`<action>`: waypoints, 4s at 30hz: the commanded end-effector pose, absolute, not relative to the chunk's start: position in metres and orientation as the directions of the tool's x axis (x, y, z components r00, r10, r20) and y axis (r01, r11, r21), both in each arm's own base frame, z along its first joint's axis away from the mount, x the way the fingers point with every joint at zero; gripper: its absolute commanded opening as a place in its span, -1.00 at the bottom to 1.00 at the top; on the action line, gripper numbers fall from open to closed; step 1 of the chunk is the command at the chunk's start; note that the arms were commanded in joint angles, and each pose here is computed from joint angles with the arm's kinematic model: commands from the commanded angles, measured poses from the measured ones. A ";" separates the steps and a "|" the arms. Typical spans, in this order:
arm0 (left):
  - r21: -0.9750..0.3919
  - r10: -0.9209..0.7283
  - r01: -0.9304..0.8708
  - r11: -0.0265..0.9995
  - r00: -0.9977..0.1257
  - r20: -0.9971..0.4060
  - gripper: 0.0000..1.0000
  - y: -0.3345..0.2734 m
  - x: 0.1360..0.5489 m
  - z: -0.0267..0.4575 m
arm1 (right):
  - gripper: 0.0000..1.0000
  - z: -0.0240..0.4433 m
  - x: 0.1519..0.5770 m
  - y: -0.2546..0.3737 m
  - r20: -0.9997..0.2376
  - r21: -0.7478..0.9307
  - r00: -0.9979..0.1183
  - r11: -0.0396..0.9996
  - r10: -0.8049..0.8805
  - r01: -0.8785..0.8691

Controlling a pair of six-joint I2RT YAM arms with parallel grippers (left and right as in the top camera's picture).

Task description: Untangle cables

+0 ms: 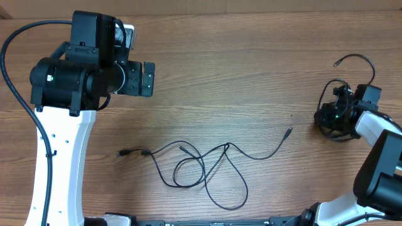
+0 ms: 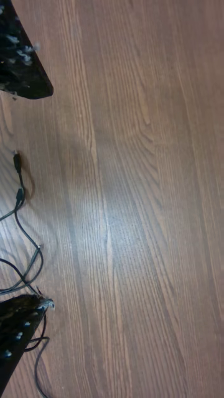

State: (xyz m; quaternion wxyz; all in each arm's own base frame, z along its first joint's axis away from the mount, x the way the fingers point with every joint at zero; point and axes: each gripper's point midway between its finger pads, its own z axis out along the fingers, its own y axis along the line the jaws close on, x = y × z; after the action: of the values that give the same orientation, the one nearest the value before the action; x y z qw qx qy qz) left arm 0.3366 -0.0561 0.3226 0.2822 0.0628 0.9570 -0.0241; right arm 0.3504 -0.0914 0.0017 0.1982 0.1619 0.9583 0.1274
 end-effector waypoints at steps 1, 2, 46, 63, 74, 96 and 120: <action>-0.001 0.135 0.163 0.987 -0.821 -0.555 1.00 -0.058 0.339 0.325 | -0.92 0.037 0.387 -0.086 -0.359 0.378 -0.838 0.885 0.411 0.272; -0.004 0.134 0.163 0.987 -0.820 -0.557 1.00 -0.059 0.339 0.325 | -0.92 0.049 0.395 -0.086 -0.369 0.377 -0.837 0.888 0.405 0.263; -0.030 0.077 0.121 0.992 -0.785 -0.615 1.00 -0.060 0.354 0.335 | -0.93 0.538 0.509 -0.270 -0.945 -0.005 0.307 0.942 -0.115 0.336; -0.033 0.070 0.126 0.991 -0.728 -0.682 0.94 -0.063 0.370 0.349 | -0.93 0.268 0.562 -0.412 -0.977 0.036 -0.158 0.841 0.144 0.539; -0.034 0.070 0.127 0.991 -0.729 -0.681 0.92 -0.063 0.370 0.349 | -0.92 0.002 0.508 -0.389 -0.544 0.310 -0.484 0.700 0.685 0.644; -0.040 0.072 0.128 0.991 -0.759 -0.647 0.86 -0.063 0.362 0.342 | -0.93 -0.046 0.582 -0.249 -0.472 0.376 -0.641 0.796 0.605 0.474; -0.067 0.076 0.149 0.987 -0.781 -0.620 0.85 -0.068 0.354 0.337 | 1.00 0.002 0.552 -0.286 -0.437 0.447 -0.633 0.765 0.639 0.464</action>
State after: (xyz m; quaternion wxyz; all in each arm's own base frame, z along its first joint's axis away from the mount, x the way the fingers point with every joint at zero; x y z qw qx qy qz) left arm 0.3569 -0.0647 0.3379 0.3311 0.0599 0.9406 -0.0455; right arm 0.5684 -0.2921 0.0233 0.3382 0.2935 0.8823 0.1453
